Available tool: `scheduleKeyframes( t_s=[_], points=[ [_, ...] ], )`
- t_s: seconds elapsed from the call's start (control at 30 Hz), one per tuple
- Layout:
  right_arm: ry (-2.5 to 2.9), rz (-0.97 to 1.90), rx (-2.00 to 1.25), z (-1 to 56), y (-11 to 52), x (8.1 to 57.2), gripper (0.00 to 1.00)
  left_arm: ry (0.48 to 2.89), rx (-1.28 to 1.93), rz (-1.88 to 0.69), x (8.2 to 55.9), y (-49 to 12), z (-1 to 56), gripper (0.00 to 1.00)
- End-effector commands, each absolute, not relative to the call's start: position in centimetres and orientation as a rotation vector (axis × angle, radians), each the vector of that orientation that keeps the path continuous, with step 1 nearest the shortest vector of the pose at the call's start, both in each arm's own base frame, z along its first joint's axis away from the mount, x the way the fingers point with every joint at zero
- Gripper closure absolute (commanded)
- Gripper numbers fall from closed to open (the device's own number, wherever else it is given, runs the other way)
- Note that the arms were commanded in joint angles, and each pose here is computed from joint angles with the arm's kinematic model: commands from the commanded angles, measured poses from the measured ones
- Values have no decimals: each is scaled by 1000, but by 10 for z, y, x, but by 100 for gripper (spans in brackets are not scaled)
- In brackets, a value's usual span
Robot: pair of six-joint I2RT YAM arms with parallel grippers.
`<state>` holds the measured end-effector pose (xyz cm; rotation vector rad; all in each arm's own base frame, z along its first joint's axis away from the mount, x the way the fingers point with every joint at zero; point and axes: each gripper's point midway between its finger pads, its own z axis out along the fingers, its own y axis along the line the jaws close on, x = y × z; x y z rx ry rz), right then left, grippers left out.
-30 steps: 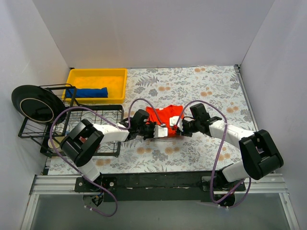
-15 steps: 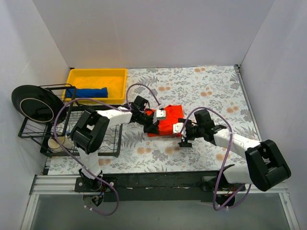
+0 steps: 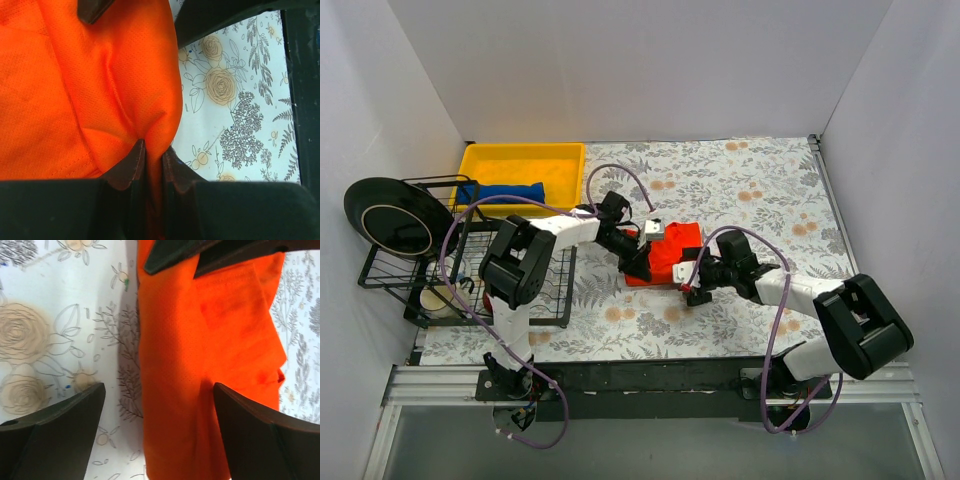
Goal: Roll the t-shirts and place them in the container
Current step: Roll the T-shirt to the center of the board.
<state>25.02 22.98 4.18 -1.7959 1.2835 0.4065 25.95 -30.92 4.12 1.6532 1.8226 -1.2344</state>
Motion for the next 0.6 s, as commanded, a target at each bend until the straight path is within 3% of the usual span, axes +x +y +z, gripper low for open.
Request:
scheduleKeyframes(
  t_s=[0.0,0.03,0.07,0.13,0.17,0.2,0.27,0.4,0.47,0.57],
  points=[
    [1193,322,-1825,41,236,265,10,1793,1651,-1303,259,-310,57,100],
    [1203,330,-1841,38,235,263,15,1797,1646,-1318,259,-310,58,100],
    [1214,338,-1850,36,235,264,32,1787,1641,-1320,264,-312,62,100],
    [1298,375,-1872,33,235,267,52,1816,1617,-1342,267,-310,66,100],
    [1355,400,-1887,26,233,265,72,1820,1607,-1344,271,-310,70,99],
    [1385,411,-1888,26,232,267,79,1845,1592,-1349,273,-306,71,95],
    [1482,464,-1876,27,227,265,87,1894,1570,-1334,278,-302,72,92],
    [1596,630,-1873,35,218,248,90,1961,1551,-1315,286,-293,85,91],
    [1637,713,-1841,41,217,247,91,1971,1551,-1306,289,-291,89,83],
    [1746,819,-1826,43,210,234,92,1954,1565,-1291,289,-290,97,64]
  ],
)
